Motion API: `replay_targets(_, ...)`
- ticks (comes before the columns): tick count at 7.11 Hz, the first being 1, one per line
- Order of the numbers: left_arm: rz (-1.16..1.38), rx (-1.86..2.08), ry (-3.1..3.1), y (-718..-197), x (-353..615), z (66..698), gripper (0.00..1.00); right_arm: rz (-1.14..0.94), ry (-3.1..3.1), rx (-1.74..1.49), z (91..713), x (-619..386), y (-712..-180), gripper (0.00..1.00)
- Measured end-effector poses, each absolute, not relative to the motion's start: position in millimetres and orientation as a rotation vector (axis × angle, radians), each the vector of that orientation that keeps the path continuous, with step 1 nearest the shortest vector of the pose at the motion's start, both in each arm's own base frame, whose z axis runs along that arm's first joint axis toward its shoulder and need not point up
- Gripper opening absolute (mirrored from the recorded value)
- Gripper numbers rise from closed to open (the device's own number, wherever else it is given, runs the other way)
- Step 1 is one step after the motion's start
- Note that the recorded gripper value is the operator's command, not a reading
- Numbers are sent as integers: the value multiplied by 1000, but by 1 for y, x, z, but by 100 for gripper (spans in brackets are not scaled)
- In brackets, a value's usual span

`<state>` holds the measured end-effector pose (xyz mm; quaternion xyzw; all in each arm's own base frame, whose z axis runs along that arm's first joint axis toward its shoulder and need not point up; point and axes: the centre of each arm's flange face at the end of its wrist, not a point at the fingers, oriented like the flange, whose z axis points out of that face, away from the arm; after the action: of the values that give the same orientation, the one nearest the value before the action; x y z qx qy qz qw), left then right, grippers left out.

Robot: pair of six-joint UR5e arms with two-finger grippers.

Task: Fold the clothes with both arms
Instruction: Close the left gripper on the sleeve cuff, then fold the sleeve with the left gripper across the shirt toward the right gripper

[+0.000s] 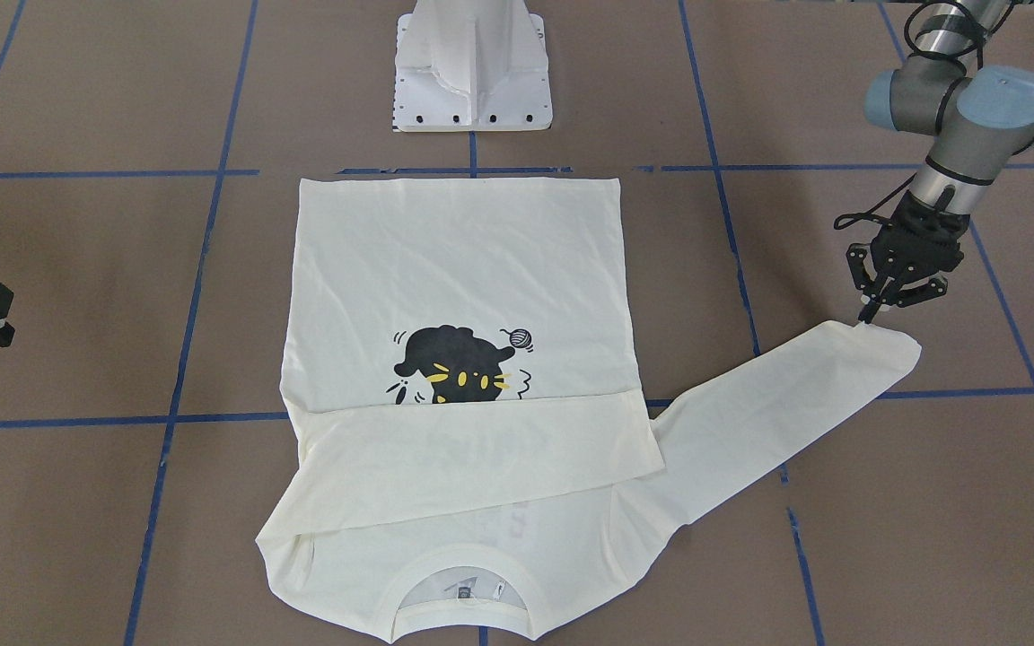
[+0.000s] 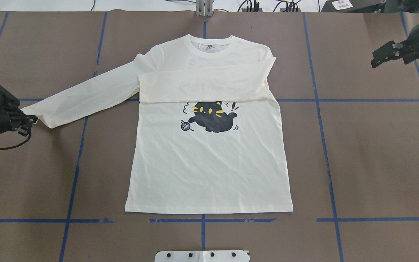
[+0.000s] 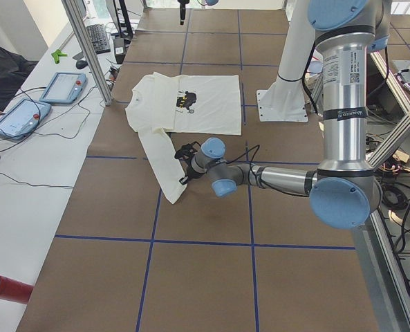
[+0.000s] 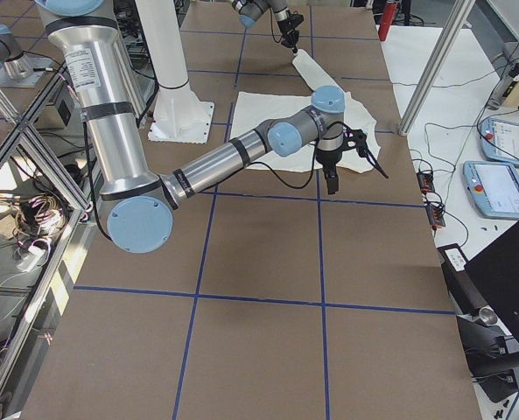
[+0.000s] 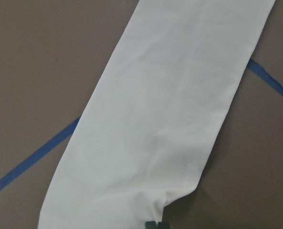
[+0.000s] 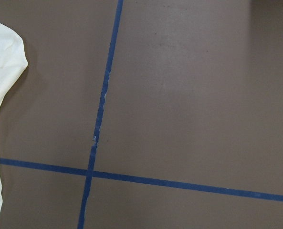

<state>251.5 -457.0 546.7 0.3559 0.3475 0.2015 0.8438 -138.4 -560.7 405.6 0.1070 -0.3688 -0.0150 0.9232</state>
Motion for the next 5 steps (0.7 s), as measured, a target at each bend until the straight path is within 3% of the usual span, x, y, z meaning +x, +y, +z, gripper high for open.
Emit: replay_targets(5,234,796,782,-600,293,337,0,-170,-645,185,500,-47,-547,100)
